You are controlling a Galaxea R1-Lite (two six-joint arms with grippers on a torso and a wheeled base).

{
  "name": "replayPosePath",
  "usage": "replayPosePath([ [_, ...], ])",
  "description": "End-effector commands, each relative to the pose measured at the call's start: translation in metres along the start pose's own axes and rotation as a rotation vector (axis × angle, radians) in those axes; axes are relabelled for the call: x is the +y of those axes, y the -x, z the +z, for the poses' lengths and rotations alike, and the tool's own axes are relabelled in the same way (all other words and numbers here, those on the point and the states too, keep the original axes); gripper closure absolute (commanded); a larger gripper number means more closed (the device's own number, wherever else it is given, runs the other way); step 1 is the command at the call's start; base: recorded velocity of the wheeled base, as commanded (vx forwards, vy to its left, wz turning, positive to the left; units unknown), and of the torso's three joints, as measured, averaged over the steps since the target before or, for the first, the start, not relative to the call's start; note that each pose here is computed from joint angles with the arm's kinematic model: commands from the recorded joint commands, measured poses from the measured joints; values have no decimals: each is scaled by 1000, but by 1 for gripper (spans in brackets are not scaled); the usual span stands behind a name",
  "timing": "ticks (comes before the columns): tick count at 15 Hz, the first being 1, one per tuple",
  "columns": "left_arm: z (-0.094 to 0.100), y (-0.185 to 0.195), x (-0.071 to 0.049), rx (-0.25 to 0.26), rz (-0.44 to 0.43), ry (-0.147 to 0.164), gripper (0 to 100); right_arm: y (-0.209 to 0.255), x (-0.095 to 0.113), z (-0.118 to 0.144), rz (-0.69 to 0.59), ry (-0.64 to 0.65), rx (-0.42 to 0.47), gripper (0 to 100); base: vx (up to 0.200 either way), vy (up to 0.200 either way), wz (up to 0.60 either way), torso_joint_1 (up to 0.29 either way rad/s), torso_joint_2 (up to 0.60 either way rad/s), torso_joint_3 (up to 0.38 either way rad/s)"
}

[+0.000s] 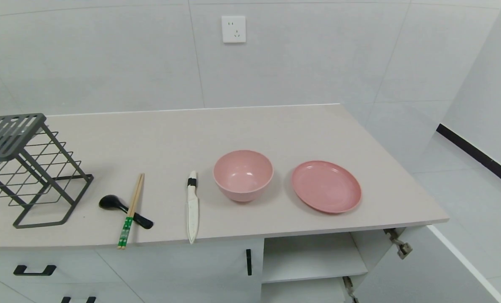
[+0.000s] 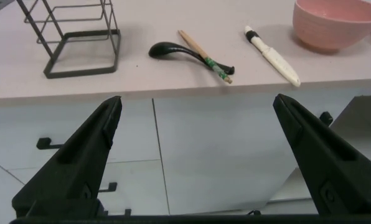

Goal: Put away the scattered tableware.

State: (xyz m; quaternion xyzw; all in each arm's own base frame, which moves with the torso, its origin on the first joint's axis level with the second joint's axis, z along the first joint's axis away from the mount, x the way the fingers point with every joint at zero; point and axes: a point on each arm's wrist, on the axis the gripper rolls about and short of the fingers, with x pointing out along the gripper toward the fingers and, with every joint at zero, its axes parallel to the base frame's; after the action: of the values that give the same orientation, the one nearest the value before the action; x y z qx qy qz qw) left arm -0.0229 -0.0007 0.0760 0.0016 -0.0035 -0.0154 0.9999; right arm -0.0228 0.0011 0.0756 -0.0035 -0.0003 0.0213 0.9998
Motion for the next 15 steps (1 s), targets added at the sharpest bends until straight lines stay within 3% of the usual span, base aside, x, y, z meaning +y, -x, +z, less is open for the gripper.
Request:
replayPosePath([
  [1,0,0,0,-1,0,0,0,0,0,0,0,1,-1,0,0,0,0,290,-559,-271],
  [3,0,0,0,-1,0,2,0,0,0,0,0,1,-1,0,0,0,0,146,-276,-132],
  [6,0,0,0,1,0,0,0,0,0,0,0,1,-1,0,0,0,-600,45,-74,-35],
  [11,0,0,0,1,0,0,0,0,0,0,0,1,-1,0,0,0,0,0,0,0],
  [15,0,0,0,1,-3,-3,0,0,0,0,0,-1,-1,0,150,0,0,1,-2,3],
])
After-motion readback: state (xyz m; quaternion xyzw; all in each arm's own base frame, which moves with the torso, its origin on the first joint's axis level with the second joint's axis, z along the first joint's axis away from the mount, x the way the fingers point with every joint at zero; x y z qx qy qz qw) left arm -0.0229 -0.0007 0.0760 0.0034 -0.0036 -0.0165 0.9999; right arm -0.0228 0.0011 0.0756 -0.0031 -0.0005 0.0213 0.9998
